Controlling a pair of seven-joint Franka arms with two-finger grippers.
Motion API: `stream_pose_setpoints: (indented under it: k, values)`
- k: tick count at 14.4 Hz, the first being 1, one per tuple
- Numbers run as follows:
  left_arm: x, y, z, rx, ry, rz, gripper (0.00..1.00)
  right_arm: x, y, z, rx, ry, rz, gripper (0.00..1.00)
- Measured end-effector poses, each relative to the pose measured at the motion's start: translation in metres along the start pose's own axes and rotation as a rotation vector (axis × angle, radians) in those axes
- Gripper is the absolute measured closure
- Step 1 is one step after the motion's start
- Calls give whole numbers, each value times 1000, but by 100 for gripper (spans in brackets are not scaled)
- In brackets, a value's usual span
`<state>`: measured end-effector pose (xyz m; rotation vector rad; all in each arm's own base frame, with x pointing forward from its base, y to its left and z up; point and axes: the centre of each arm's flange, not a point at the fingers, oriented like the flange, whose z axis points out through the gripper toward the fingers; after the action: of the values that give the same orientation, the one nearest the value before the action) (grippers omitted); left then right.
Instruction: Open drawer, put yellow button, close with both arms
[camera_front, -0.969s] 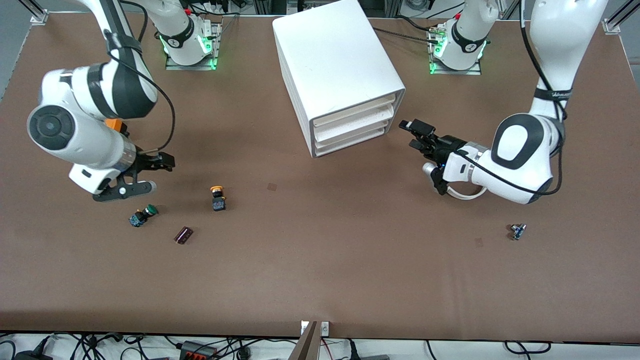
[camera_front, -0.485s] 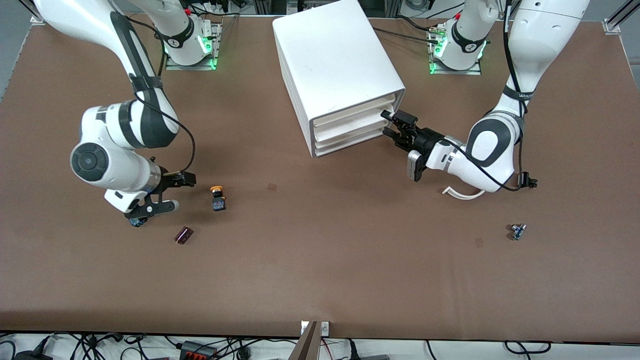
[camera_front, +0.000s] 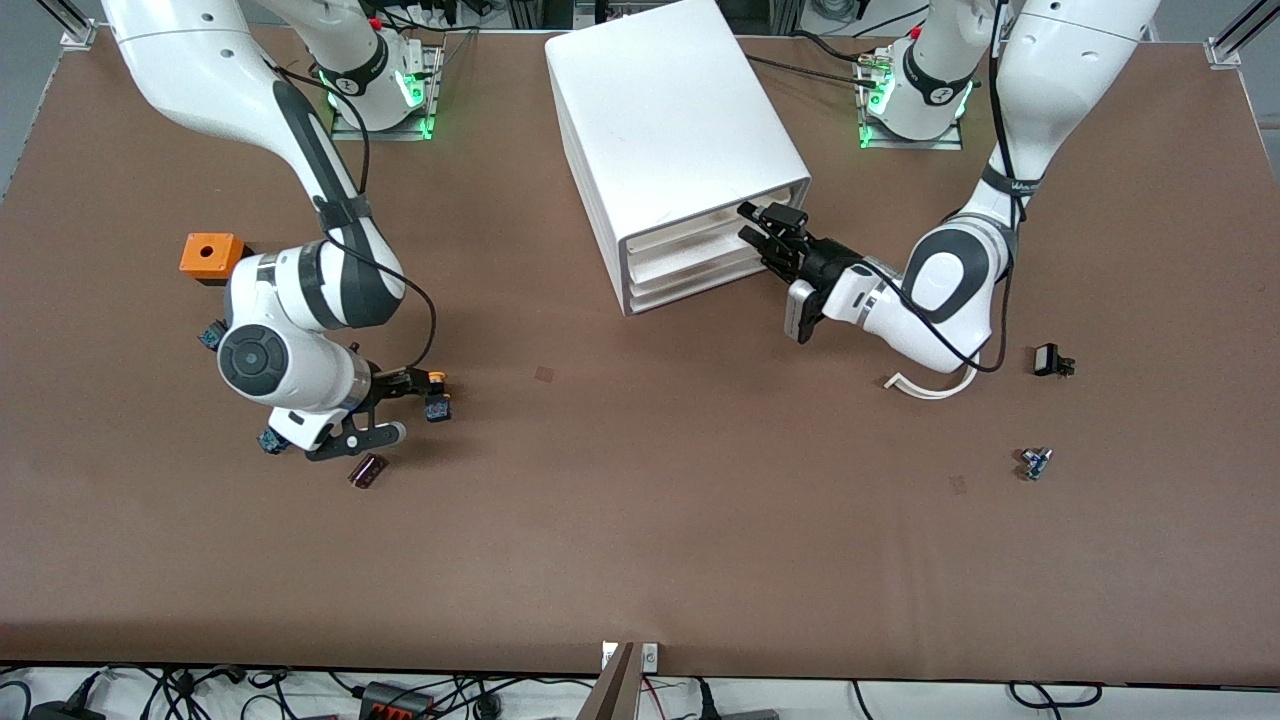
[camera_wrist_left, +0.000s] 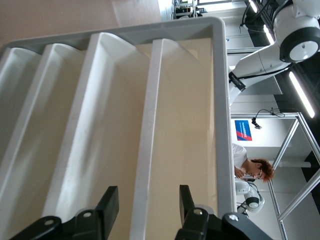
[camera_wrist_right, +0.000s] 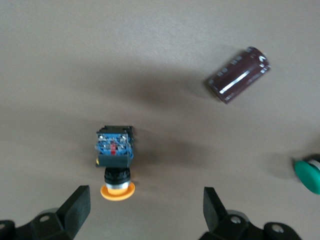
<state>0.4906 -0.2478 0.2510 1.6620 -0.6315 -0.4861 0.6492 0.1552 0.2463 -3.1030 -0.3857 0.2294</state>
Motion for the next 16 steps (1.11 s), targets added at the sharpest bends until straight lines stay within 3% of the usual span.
stream_pose_setpoints:
  k: [4, 8, 12, 15, 16]
  values:
    - [0, -13, 17, -23, -2, -17, 52, 6, -13, 29, 8, -10, -19, 0]
    - [3, -15, 22, -32, 8, -8, 87, 9, -20, 55, 13, -14, -29, 0]
    - [8, -13, 16, -15, 22, 6, 87, 9, -28, 62, 18, -20, -40, 9]
    - [14, -13, -4, 3, 58, 18, 87, 10, -31, 61, 21, -17, -45, 36]
    - [16, -16, -14, 6, 73, 21, 87, 10, -32, 61, 22, -18, -46, 37]
